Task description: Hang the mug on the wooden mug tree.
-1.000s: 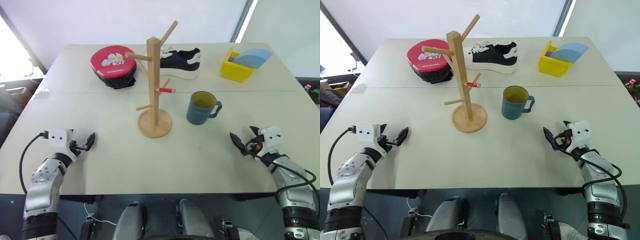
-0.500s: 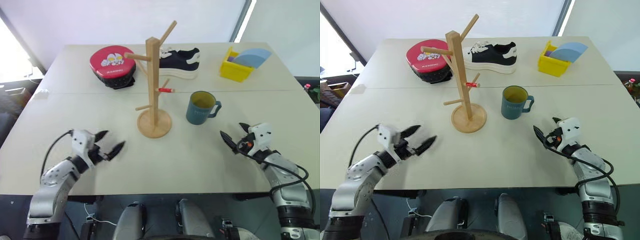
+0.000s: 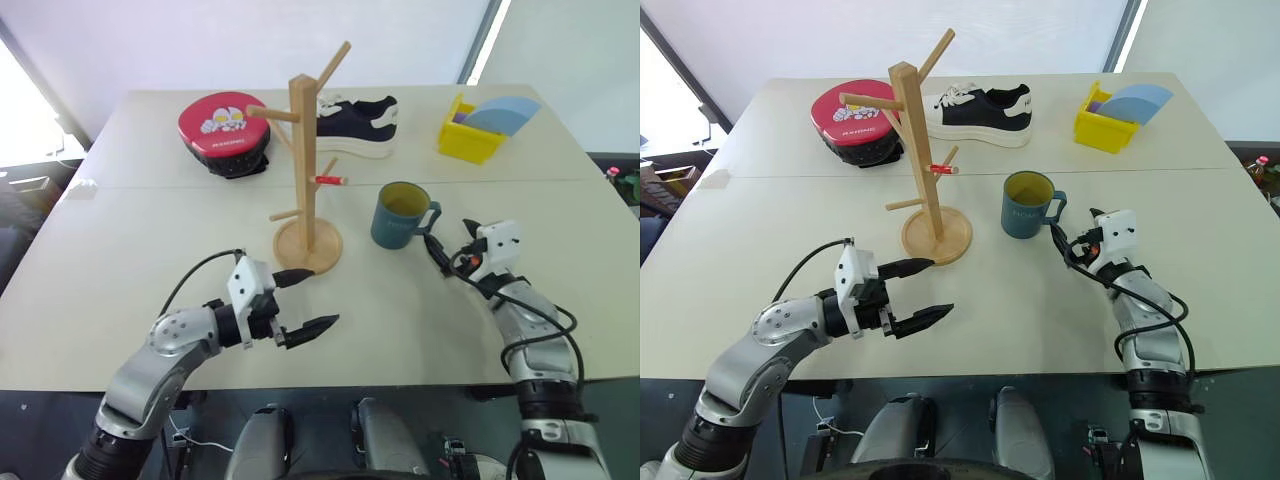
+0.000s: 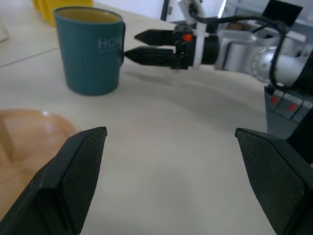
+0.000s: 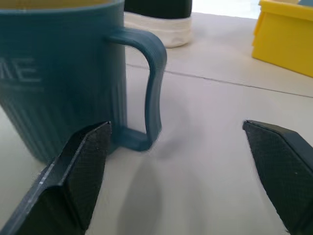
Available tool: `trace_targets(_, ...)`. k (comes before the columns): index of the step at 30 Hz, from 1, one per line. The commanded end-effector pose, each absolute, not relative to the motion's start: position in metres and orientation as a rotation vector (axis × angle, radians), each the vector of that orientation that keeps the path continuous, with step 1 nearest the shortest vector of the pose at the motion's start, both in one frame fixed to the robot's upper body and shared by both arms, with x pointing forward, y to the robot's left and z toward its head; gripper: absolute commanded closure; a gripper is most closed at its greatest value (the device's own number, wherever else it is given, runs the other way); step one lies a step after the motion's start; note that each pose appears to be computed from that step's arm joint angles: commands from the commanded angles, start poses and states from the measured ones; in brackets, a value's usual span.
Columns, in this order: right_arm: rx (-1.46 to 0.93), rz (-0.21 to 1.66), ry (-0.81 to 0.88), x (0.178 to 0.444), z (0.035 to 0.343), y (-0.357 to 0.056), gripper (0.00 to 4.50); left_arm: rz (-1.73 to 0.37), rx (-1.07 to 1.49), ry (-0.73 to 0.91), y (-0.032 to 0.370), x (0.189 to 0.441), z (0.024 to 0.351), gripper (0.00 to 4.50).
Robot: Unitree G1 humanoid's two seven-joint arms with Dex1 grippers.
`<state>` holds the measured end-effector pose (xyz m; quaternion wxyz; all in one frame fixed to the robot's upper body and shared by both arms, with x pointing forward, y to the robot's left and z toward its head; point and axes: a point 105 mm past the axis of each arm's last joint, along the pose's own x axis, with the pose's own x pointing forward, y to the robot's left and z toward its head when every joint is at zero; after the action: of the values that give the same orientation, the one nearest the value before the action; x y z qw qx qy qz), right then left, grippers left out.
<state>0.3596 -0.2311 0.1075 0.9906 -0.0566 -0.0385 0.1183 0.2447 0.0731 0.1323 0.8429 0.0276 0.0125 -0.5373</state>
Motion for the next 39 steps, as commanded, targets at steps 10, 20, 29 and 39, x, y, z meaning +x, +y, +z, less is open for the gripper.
trace_targets(10, -0.101, 0.224, -0.132, 0.381, 0.116, -0.230, 0.06, -1.151, 0.069, -0.034, 0.074, 0.243, 0.154, 0.00)
trace_targets(20, -0.027, 0.281, -0.104, 0.391, 0.110, -0.222, 1.44, -1.130, 0.028, -0.079, 0.075, 0.248, 0.165, 0.00)
trace_targets(29, -0.039, 0.379, -0.104, 0.384, 0.111, -0.200, 4.47, -1.100, 0.019, -0.076, 0.080, 0.250, 0.162, 0.00)
trace_targets(39, -0.667, 0.791, -0.256, 0.314, 0.168, -0.126, 4.47, -0.954, 0.076, 0.008, 0.130, 0.259, 0.141, 0.00)
